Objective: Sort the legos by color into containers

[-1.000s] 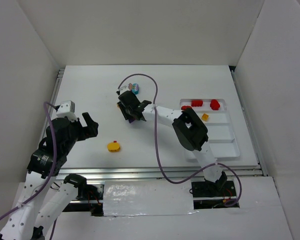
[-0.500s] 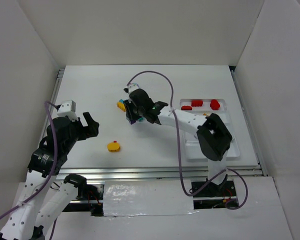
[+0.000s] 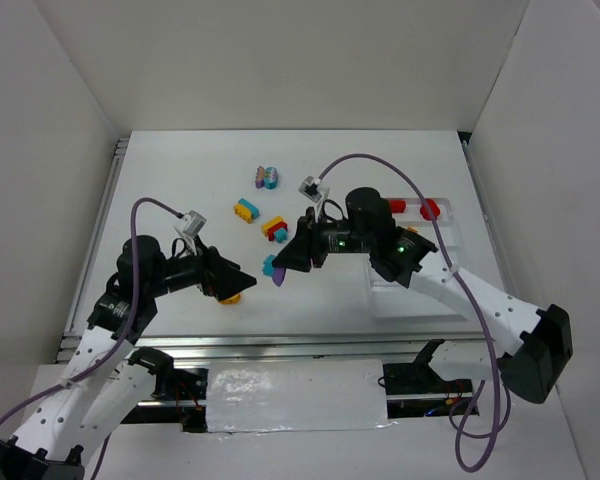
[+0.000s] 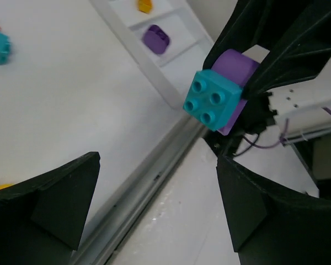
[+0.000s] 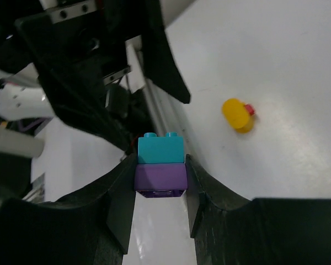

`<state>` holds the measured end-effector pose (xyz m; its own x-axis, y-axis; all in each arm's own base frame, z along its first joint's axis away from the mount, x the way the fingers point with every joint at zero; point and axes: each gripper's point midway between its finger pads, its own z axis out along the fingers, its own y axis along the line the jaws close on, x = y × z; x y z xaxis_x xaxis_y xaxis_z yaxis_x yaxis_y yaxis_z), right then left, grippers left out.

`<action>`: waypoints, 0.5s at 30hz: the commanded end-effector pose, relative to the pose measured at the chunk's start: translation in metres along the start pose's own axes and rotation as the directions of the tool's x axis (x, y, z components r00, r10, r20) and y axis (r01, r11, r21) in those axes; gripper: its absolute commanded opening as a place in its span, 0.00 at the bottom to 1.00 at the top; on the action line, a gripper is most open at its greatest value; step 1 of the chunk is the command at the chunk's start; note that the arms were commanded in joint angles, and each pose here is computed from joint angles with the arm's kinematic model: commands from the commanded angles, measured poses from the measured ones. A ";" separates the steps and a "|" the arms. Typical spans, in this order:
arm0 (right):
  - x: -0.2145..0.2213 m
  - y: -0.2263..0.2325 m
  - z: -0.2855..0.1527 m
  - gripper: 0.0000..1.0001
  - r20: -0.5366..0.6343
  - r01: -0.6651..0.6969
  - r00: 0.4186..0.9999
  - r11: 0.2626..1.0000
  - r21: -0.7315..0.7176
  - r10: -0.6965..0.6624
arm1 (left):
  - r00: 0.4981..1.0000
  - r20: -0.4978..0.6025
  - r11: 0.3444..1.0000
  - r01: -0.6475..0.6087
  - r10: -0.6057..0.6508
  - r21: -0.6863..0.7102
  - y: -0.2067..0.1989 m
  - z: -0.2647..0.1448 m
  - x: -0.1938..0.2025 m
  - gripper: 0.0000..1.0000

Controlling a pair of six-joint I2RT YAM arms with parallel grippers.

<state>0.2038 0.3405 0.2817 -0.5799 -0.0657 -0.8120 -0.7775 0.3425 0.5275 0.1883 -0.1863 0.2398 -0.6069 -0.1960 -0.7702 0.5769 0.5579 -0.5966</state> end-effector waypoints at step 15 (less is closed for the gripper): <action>0.024 0.072 -0.049 0.00 -0.027 -0.033 0.999 0.951 -0.307 0.026 | 0.991 -0.028 0.897 -0.105 0.130 0.430 -0.105 0.020 0.007 0.95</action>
<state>0.1325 0.3203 0.2869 -0.6612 -0.1252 -0.7396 -0.7501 0.1235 0.6497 0.1283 -0.2554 0.2805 -0.5804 -0.0782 -0.8105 0.7914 0.1804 -0.5841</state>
